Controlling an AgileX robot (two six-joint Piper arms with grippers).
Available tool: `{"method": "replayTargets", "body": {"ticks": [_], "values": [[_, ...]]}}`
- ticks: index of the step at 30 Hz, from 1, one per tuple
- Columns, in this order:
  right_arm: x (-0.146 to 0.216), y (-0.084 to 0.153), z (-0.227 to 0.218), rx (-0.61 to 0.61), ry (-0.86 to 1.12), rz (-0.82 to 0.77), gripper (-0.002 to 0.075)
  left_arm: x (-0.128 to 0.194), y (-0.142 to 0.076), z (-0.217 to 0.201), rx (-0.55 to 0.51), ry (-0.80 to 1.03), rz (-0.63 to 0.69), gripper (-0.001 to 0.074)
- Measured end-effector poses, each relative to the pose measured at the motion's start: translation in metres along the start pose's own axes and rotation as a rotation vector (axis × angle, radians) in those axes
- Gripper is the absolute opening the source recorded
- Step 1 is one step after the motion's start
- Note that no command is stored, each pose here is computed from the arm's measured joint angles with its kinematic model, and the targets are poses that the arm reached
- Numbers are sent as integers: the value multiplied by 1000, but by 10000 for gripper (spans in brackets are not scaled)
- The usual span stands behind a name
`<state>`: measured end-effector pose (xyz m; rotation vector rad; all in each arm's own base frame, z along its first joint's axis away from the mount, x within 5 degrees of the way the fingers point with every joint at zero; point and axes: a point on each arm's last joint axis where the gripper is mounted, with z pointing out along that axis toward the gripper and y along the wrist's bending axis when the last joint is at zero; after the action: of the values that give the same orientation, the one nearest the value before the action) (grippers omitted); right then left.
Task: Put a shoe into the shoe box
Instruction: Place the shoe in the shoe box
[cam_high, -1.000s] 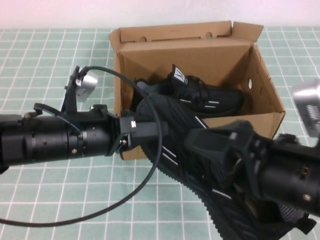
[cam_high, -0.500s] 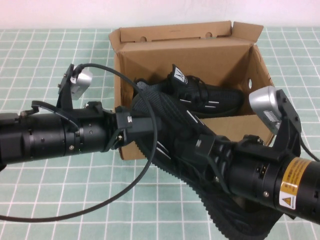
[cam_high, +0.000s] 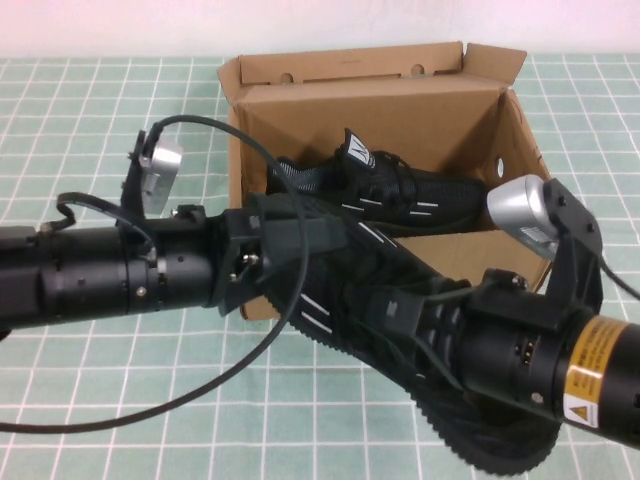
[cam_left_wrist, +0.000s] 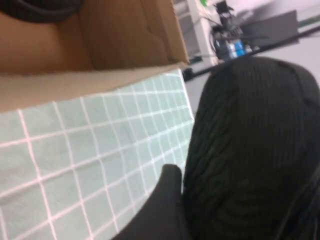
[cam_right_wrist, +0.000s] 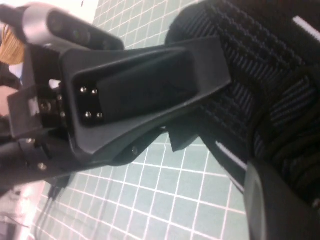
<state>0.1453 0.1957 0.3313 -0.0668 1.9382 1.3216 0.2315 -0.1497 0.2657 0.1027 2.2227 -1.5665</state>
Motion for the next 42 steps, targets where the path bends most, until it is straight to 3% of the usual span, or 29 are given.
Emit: {"method": "replayTargets", "body": {"ticks": [4, 7, 17, 19, 23, 25, 29, 34, 38, 42], "values": [[-4, 8, -14, -26, -12, -227, -9, -1, 1, -11, 53, 53, 0, 669], [-10, 9, -28, 15, -38, -298, -9, -9, 7, -29, 86, 51, -14, 670], [-29, -5, -59, 336, -75, -504, -9, -27, 28, -73, -20, -67, -67, 662], [-34, -3, -63, 404, -37, -594, -9, -24, 30, -73, -48, -34, -68, 580], [-46, 5, -67, 515, 92, -826, -9, -14, 37, -74, -140, 79, -21, 176], [-50, 9, -66, 527, 132, -877, -9, -10, 40, -75, -170, 120, -2, 79], [-51, 18, -52, 456, 162, -979, -8, -8, 37, -77, -180, 126, 19, 19], [-63, 15, -30, 468, 149, -985, -8, -1, 7, -90, -193, 60, 138, 6], [-84, 10, -16, 472, 154, -917, -8, 11, -21, -109, -300, -36, 280, 5], [-109, 9, -4, 360, 169, -823, -8, 31, -46, -130, -423, -129, 406, 5]]}}
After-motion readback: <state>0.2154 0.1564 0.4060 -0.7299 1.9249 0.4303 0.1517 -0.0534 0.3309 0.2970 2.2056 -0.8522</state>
